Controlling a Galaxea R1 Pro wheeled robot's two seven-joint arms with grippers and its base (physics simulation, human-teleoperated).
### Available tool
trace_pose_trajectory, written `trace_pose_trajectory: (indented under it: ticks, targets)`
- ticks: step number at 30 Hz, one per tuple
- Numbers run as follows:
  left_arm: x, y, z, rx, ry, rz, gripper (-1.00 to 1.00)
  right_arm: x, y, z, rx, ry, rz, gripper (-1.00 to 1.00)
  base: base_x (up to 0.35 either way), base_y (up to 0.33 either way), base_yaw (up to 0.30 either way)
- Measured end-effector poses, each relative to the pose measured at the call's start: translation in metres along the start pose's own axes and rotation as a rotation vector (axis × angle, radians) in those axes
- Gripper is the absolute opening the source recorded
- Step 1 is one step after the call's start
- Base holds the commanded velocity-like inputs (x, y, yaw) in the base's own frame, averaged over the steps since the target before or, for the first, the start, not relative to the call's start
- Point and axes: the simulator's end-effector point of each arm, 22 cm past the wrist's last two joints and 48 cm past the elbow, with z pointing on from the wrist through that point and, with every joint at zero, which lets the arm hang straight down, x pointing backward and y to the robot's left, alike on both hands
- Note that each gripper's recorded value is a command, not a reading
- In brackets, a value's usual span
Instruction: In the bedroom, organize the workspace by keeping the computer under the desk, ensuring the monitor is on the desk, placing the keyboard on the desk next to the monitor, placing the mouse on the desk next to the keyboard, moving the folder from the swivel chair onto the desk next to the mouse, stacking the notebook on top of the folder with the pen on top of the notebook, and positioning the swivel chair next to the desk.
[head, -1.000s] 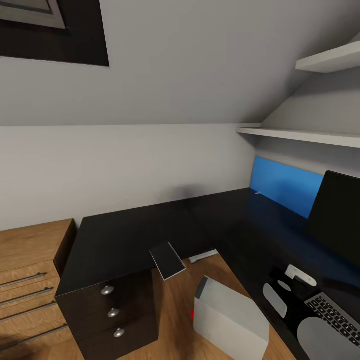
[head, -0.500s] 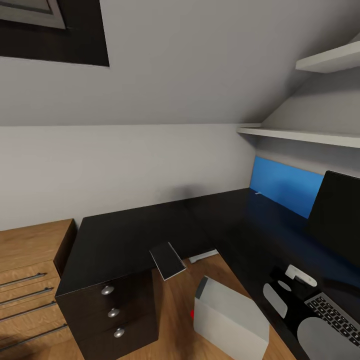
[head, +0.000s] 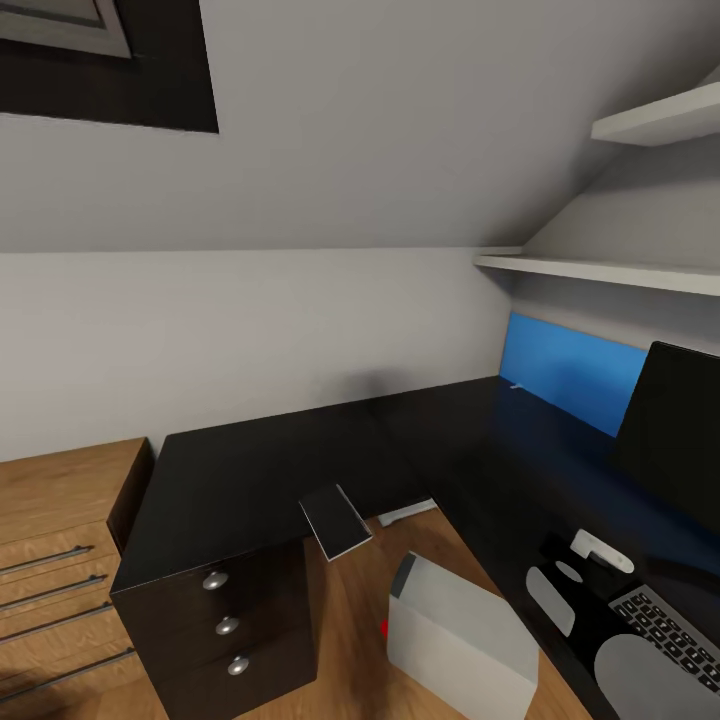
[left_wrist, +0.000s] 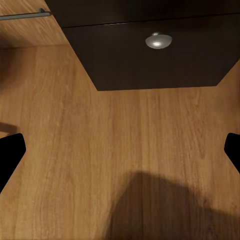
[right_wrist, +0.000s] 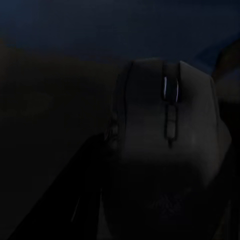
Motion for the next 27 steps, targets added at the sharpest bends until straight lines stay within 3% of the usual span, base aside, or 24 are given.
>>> trace_pose_trajectory:
  ticks: [27]
  targets:
    - [-0.0029,0.0003,-0.0036,0.002,0.000,0.000,1.00,-0.0043,-0.0001,-0.0020,0.002,0.000,0.000,-1.00,0.000,0.000,0.000]
